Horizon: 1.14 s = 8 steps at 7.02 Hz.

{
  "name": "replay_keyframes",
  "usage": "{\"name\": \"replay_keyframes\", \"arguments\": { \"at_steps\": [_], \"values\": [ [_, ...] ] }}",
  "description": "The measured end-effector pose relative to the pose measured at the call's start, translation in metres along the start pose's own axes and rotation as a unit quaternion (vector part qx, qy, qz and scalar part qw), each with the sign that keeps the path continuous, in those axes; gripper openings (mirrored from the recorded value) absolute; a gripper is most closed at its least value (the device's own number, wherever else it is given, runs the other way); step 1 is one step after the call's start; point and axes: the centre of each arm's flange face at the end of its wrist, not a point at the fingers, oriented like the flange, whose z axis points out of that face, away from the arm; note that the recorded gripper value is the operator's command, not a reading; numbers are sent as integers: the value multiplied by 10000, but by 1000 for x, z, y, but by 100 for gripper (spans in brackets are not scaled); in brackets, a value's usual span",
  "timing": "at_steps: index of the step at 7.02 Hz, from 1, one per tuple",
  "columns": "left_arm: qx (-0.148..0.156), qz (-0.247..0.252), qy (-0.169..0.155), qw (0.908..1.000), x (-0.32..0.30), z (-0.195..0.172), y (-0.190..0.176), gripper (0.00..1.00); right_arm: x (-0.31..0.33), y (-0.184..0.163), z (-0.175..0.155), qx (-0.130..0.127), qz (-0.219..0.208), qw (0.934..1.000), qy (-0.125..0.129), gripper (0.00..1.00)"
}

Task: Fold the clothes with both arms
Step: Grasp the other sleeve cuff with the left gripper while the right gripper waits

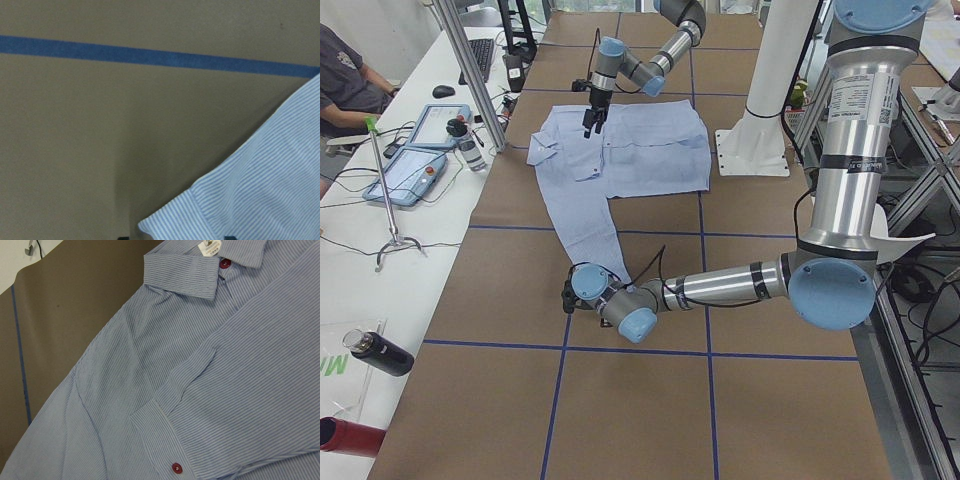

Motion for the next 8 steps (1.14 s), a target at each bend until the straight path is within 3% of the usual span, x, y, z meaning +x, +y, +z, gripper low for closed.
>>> {"name": "replay_keyframes", "arguments": {
  "at_steps": [3, 5, 6, 7, 8],
  "values": [
    [-24, 13, -19, 10000, 1, 4, 1, 62, 3, -1, 1, 1, 17, 10000, 19, 98],
    [-38, 9, -27, 10000, 0, 5, 1, 53, 5, -1, 2, -6, 20, 10000, 24, 98],
    [-44, 2, -31, 10000, 0, 6, 1, 44, 5, -1, 2, -7, 21, 10000, 25, 98],
    [-44, 1, -33, 10000, -1, 6, 1, 29, 5, -1, 2, -7, 21, 10000, 25, 98],
    [-41, 1, -35, 10000, -1, 6, 1, 0, 5, -1, 1, -4, 22, 10000, 17, 98]
  ]
}}
